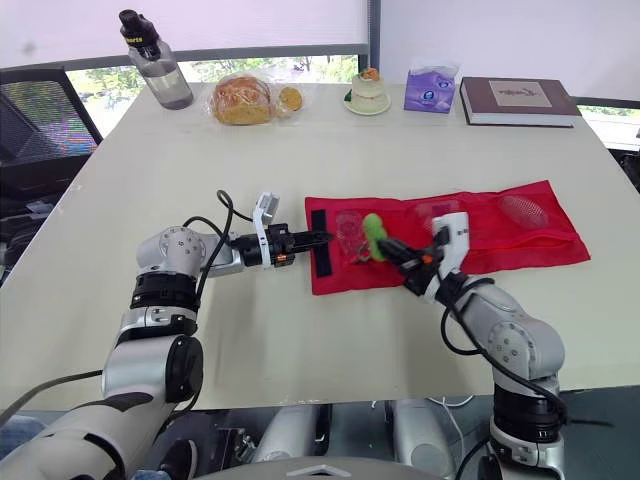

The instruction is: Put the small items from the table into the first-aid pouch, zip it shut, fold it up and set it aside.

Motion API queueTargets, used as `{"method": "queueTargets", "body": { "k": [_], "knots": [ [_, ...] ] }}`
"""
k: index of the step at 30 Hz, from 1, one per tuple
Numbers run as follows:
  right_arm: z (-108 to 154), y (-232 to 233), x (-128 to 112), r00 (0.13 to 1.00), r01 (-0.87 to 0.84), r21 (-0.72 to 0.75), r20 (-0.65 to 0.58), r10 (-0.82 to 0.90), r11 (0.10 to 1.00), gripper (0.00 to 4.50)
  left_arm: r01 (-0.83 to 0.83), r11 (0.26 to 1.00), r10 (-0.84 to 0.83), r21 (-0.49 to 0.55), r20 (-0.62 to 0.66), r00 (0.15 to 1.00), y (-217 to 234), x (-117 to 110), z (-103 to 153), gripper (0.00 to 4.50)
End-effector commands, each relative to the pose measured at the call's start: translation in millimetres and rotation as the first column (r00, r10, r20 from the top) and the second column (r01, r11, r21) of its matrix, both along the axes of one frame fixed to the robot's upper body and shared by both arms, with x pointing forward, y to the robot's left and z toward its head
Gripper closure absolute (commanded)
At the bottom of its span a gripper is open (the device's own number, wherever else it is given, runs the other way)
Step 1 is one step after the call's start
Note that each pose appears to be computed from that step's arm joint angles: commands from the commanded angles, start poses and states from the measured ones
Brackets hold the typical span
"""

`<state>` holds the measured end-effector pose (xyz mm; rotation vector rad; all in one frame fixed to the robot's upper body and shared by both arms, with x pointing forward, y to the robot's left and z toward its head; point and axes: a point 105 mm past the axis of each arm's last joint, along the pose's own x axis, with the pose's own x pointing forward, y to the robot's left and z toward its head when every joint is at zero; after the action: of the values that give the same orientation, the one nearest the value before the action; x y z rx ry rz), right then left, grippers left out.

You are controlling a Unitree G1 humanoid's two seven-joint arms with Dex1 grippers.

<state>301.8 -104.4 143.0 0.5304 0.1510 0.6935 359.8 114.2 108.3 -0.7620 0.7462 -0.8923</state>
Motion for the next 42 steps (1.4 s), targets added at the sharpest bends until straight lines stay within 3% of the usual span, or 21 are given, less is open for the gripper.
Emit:
{"method": "queueTargets", "body": {
  "k": [1, 15, 20, 24, 32, 37, 42],
  "knots": [
    [11.3, -34.9, 4.6, 0.983, 0.184, 0.055, 0.01, -0.184, 0.981, 4.48, -0.01, 0.997, 0.01, 0.077, 0.0, 1.0, 11.2, -1.4, -12.9, 4.5],
    [-15.1, -91.1, -11.9, 0.918, 0.387, -0.048, -0.074, -0.39, 0.921, 4.48, 0.029, 0.992, -0.034, 0.121, 0.041, 0.999, 18.3, -1.2, -16.0, 4.5],
    [-12.7, -145.9, -9.3, 0.809, 0.579, -0.101, -0.05, -0.586, 0.809, 4.48, 0.04, 0.985, -0.052, 0.165, 0.075, 0.996, 33.5, -2.1, -16.5, 4.5],
    [-16.4, -205.2, -12.4, 0.65, 0.742, -0.207, -0.011, -0.759, 0.638, 4.48, 0.007, 0.964, -0.039, 0.265, 0.117, 0.992, 64.0, 0.5, -19.7, 4.5],
    [-12.1, -253.5, -19.5, 0.482, 0.855, -0.251, 0.062, -0.874, 0.453, 4.48, -0.079, 0.917, 0.013, 0.391, 0.169, 0.986, 116.7, 2.8, -14.3, 4.5],
    [-11.8, -264.9, -20.6, 0.446, 0.873, -0.266, 0.093, -0.89, 0.409, 4.48, -0.102, 0.907, 0.028, 0.408, 0.183, 0.983, 127.6, 2.4, -9.3, 4.5],
    [-17.8, -254.6, -15.2, 0.517, 0.836, -0.258, 0.078, -0.852, 0.484, 4.48, -0.083, 0.907, 0.012, 0.414, 0.172, 0.985, 125.4, -2.0, -10.8, 4.5]
  ]
}}
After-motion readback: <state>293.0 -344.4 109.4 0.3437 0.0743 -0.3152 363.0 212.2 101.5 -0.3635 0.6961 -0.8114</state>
